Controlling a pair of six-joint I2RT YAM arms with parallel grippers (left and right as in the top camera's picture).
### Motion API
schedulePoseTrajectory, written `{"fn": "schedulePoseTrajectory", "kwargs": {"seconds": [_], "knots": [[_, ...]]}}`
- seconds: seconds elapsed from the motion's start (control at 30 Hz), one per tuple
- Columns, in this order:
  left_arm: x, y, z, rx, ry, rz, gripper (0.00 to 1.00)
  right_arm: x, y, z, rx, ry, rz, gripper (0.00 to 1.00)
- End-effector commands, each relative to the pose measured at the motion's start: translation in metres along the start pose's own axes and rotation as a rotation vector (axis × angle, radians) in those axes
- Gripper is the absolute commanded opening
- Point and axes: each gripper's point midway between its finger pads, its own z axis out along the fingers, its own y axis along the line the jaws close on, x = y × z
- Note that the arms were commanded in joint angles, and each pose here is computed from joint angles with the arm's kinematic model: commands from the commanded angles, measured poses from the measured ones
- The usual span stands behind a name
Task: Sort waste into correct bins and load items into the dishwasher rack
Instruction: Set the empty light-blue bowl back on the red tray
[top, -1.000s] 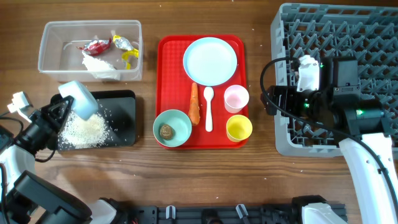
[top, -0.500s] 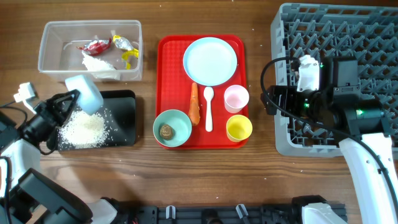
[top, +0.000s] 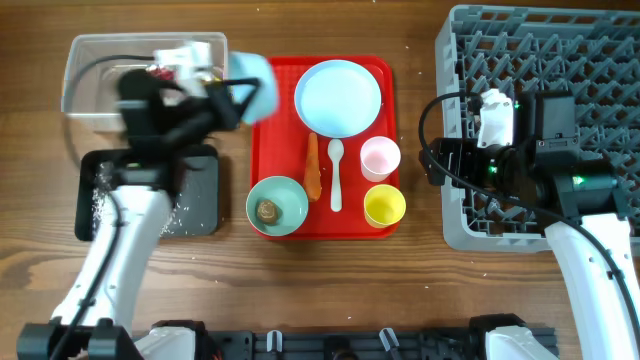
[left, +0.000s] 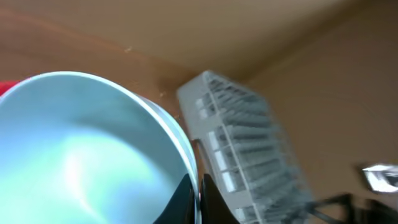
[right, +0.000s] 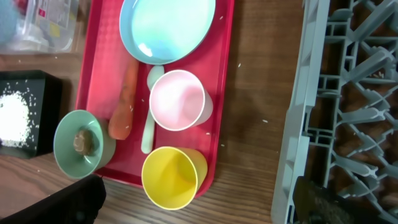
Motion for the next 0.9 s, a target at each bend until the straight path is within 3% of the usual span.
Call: {"fn": "schedulePoseTrajectory", "kwargs": {"seconds": [0.0, 0.13, 0.47, 0.57, 0.73, 0.87], "knots": [[0.013, 0.013, 0.022, -0.353, -0.096, 0.207, 0.04, -0.004, 0.001, -0.002, 0.002, -0.010, 0.005, 1.00], [0.040, 0.005, 0.031, -0.463, -0.053, 0.351, 0.04, -0.004, 0.001, -0.002, 0.002, -0.010, 0.005, 1.00], [0.138, 0.087, 0.070, -0.616, 0.331, 0.504, 0.04, -0.003, 0.001, -0.002, 0.003, -0.006, 0.009, 1.00], [0.148, 0.086, 0.067, -0.618, 0.395, 0.531, 0.04, -0.004, 0.001, -0.002, 0.002, -0.010, 0.008, 1.00], [0.134, 0.068, 0.070, -0.609, 0.417, 0.562, 0.04, -0.004, 0.001, -0.002, 0.002, -0.010, 0.008, 1.00], [0.145, 0.078, 0.071, -0.622, 0.465, 0.578, 0.05, -0.004, 0.001, -0.002, 0.002, -0.011, 0.007, 1.00]]}}
